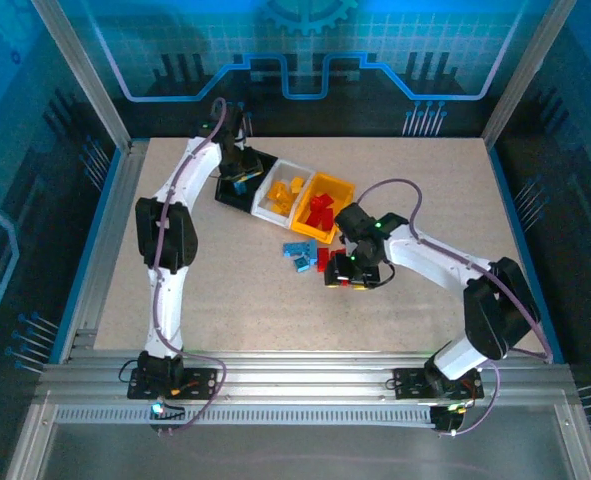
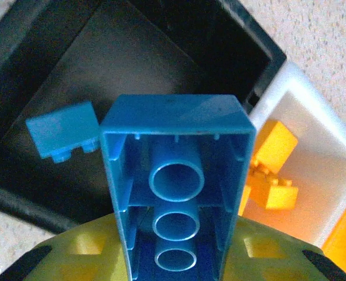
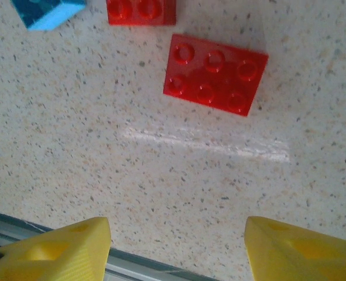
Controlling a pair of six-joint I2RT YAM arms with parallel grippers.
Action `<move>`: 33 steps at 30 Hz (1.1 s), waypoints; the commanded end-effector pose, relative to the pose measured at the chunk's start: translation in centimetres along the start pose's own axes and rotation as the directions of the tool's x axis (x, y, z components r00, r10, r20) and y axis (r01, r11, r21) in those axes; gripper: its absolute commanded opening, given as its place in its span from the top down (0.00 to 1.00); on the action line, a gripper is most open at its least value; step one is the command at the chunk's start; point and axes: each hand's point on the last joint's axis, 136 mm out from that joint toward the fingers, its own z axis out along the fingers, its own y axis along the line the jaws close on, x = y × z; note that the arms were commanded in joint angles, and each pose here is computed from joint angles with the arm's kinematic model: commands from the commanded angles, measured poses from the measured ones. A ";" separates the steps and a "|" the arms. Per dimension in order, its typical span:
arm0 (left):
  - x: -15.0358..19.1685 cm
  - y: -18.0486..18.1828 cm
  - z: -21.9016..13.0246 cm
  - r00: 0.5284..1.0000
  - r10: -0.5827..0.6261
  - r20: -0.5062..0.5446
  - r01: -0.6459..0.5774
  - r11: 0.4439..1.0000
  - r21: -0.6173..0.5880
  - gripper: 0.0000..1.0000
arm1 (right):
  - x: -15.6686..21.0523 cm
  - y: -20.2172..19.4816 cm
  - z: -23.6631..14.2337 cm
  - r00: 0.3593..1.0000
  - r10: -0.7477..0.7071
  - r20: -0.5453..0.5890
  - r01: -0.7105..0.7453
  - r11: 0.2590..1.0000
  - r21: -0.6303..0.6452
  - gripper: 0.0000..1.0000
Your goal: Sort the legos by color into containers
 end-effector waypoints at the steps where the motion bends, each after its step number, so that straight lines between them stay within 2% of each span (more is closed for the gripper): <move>1: -1.0 0.6 0.9 0.999 -0.051 -0.017 0.052 0.998 0.027 0.67 | -0.8 -0.3 -0.2 1.000 0.007 -0.006 -0.007 0.999 0.036 0.36; 6: -1.2 0.3 1.7 0.997 -0.069 -0.038 0.071 0.995 0.066 0.57 | -1.7 -0.2 0.8 0.999 0.006 -0.032 -0.003 0.997 0.074 0.33; 11: -0.9 -0.3 0.9 0.997 -0.065 -0.046 0.069 0.993 0.094 0.46 | -2.5 -0.6 2.2 0.999 0.009 -0.050 -0.003 0.993 0.117 0.30; 13: -0.9 -0.5 0.1 0.998 -0.059 -0.038 0.062 0.993 0.101 0.42 | -3.0 -0.7 2.6 0.999 0.016 -0.043 -0.010 0.992 0.129 0.28; 21: 0.6 -1.7 -4.4 0.998 -0.063 -0.011 0.064 0.985 0.159 0.36 | -3.9 -1.9 4.3 0.998 0.031 -0.049 -0.021 0.981 0.192 0.25; 26: 4.1 -2.7 -6.6 0.999 -0.027 -0.020 0.030 0.982 0.186 0.35 | -4.8 -2.5 5.6 0.998 0.031 -0.048 -0.020 0.978 0.208 0.25; 33: 13.0 -3.6 -8.0 0.995 0.054 -0.083 -0.037 0.980 0.194 0.32 | -6.1 -3.2 6.6 0.999 -0.012 -0.031 0.021 0.952 0.304 0.31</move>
